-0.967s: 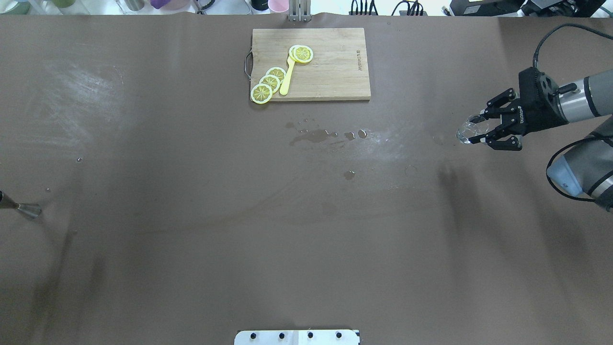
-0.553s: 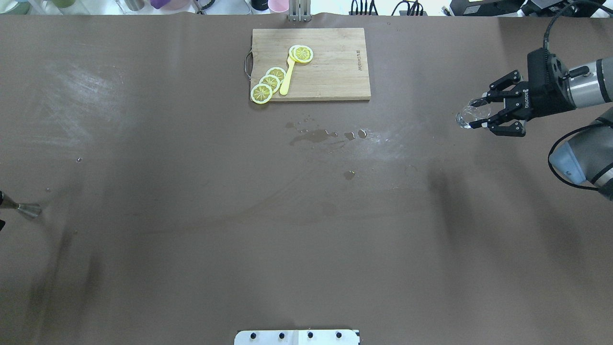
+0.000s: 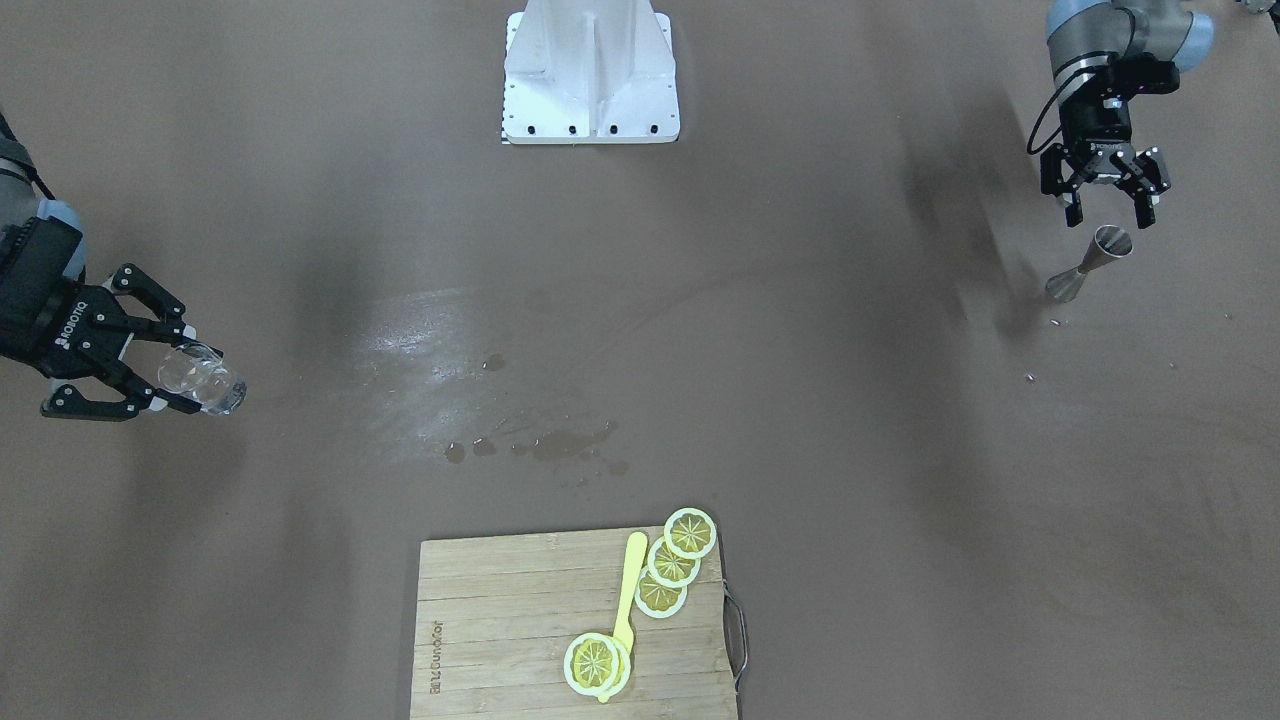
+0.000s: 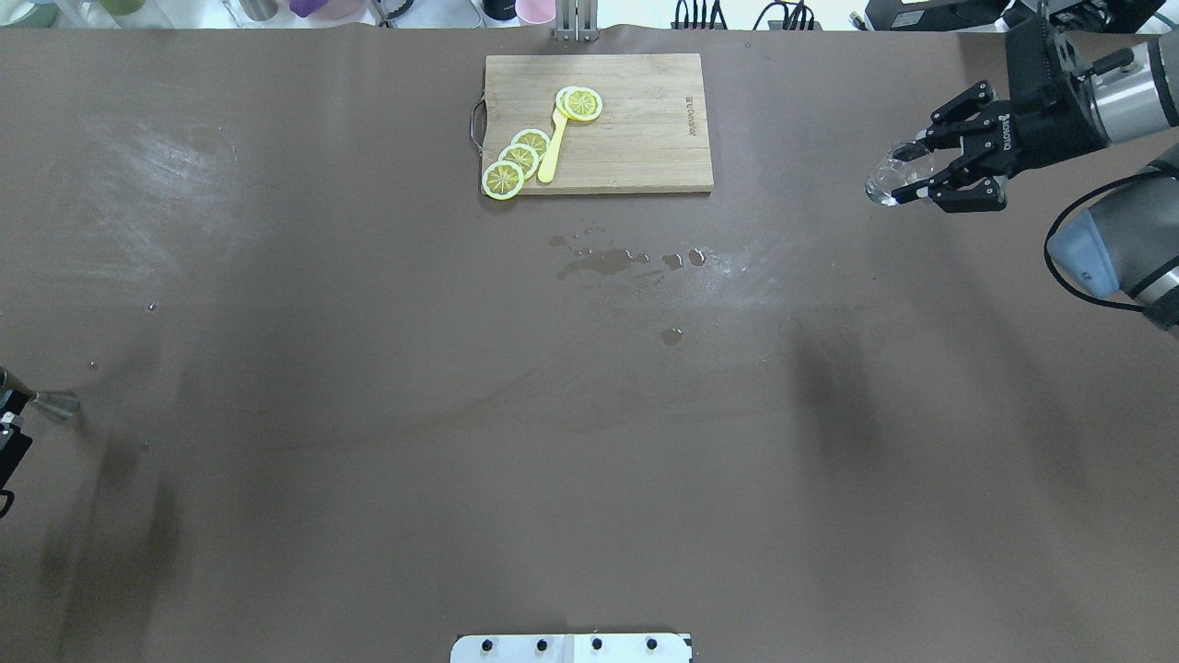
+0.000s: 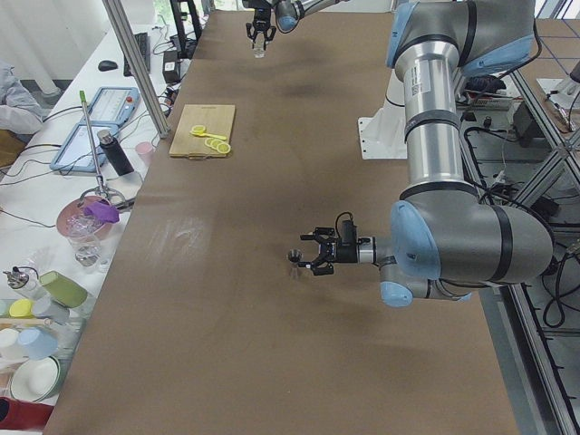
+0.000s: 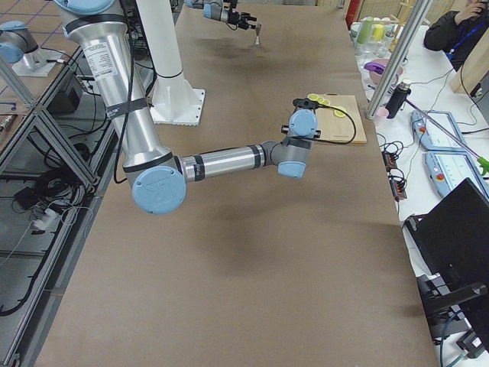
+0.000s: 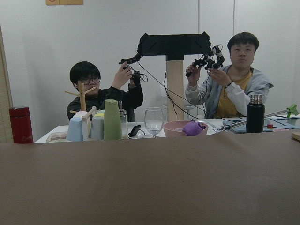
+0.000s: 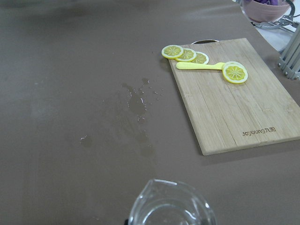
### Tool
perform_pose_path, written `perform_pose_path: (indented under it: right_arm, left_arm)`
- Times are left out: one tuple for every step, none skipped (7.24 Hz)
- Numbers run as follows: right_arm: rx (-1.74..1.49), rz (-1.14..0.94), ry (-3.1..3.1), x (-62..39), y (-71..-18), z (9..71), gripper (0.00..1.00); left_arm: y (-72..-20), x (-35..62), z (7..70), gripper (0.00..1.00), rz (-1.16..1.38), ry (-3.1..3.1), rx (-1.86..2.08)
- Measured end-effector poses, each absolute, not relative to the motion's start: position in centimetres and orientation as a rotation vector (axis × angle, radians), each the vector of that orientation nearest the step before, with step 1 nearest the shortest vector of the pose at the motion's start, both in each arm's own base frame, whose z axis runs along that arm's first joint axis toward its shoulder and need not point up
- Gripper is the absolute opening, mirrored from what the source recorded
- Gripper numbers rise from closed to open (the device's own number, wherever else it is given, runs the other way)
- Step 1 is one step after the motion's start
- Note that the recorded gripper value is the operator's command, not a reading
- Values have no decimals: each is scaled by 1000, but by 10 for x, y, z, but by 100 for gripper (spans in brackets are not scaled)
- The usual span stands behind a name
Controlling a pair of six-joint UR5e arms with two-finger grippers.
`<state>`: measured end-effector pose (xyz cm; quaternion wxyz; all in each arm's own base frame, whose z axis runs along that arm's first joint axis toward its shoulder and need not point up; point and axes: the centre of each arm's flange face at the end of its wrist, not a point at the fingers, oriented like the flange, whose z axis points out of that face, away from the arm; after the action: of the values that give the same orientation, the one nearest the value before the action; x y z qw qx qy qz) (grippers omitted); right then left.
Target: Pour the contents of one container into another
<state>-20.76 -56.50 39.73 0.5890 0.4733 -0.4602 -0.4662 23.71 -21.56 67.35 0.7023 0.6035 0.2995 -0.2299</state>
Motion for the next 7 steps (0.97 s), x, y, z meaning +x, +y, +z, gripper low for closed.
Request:
perform_pose_path:
  right_arm:
    - [1088,-1085,-1077,-208,-563,380,0]
    - [1070,-1081,-1080,-208,-560,366,0]
    - [1056,-1076,-1081,-209,-558,359,0]
    - [1049,-1074,-1081,-210,-556,356,0]
    - [1045,-1073,-1081,-211,-556,356,0]
    - [1043,-1072,-1080,-212,-555,357,0]
    - [1042,-1072,-1079,-212,-555,358,0]
  left_arm:
    - [-215,242,682,98,-517,656,1343]
    - [-215,245,686,98,-525,655,1341]
    - [-215,246,689,98,-530,657,1337]
    - [-215,246,690,98,-533,658,1335]
    - [-213,250,690,98,-532,663,1332]
    - [-211,256,691,98,-531,673,1326]
    - [-209,259,695,98,-519,670,1320]
